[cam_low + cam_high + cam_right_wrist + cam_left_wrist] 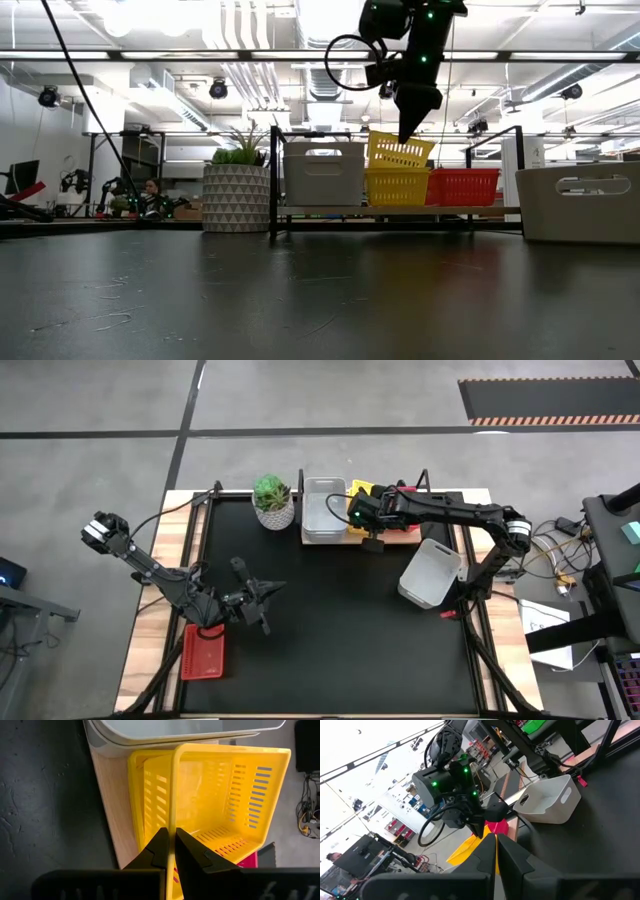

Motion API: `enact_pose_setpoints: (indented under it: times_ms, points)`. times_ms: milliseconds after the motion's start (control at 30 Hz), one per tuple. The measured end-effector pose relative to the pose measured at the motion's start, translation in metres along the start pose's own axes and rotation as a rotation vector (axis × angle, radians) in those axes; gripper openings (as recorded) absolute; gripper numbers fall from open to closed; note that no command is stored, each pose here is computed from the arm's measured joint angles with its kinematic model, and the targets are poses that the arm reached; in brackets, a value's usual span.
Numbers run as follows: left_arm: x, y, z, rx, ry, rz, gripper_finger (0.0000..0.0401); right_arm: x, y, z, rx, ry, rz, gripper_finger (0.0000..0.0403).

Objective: Stack baskets on shelf by color
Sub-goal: Stack the yellow bin on the yellow bin on the shelf, then stack the gray bin on the gray bin on the shelf

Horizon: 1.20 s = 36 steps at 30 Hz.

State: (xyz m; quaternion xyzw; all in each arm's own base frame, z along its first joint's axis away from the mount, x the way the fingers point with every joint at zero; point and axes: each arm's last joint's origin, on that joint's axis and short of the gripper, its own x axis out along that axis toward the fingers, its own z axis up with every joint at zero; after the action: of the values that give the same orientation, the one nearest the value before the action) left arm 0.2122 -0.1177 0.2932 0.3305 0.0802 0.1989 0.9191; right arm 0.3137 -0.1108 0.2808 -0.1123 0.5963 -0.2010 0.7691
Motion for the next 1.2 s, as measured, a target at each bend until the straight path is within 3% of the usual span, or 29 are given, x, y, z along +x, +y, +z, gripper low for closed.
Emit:
enact_pose_setpoints:
  times_ms: [900,1200]
  points:
    - [0.0001,0.0001,-0.0001,0.000,0.000,0.001,0.0000,0.0000,-0.0002,0.0015,-0.005,-0.017,0.004,0.0013]
    - [0.0001,0.0000,0.0000,0.000,0.000,0.000,0.0000,-0.0001,-0.0001,0.0018,0.009,-0.019,0.004,0.0075]
